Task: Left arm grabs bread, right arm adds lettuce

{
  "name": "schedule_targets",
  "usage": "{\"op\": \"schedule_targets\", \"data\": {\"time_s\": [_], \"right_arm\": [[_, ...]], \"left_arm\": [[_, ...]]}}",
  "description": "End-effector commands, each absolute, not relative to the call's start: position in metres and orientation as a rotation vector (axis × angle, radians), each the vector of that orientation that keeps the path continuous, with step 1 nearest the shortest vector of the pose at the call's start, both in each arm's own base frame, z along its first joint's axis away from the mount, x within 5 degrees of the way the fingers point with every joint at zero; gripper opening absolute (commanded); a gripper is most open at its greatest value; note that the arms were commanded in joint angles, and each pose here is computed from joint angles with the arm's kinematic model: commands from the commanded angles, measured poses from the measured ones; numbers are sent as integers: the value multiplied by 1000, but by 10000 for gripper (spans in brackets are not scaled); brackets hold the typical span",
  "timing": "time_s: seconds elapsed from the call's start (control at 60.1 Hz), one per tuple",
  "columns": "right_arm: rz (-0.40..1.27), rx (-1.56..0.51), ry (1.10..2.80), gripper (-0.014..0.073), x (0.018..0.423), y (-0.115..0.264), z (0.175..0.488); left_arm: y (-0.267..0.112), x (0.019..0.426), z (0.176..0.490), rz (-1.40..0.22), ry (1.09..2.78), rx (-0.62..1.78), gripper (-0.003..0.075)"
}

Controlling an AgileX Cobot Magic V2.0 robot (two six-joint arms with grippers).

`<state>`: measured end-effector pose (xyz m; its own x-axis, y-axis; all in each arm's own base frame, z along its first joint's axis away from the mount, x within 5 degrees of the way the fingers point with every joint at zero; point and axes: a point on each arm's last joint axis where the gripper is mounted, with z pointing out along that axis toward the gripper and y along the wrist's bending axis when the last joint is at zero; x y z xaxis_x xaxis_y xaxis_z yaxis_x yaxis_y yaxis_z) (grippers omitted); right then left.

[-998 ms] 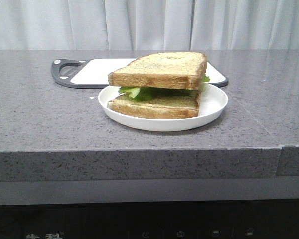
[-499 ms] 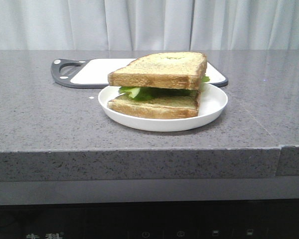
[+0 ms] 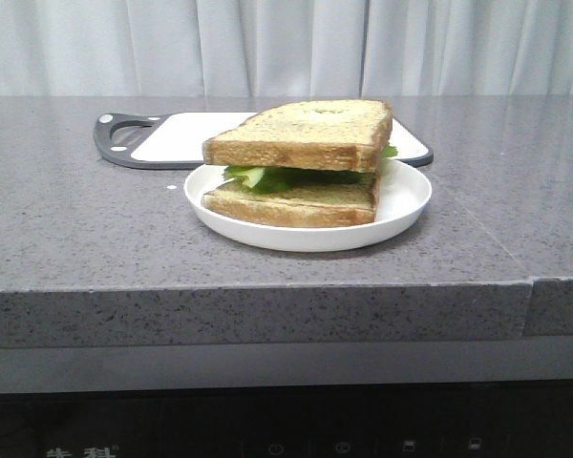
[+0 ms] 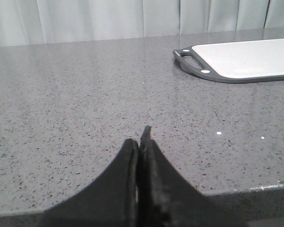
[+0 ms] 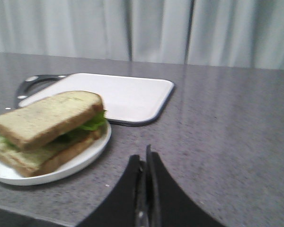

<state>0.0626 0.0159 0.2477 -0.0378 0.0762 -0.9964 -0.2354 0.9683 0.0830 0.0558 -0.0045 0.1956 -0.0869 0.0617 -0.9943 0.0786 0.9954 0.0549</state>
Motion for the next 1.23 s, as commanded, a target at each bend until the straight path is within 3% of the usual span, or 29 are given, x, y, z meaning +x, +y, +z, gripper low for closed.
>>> {"op": "schedule_targets", "data": {"time_s": [0.0,0.316,1.214], "right_arm": [[180,-40,1489,-61,60,9,250],[95,23,1550,-61,55,3,200],[92,16,1578,-61,55,3,198]], "left_arm": [[-4,55,203,-23,1554,82,-20],[-4,55,203,-23,1554,82,-20],[-4,55,203,-23,1554,82,-20]]}}
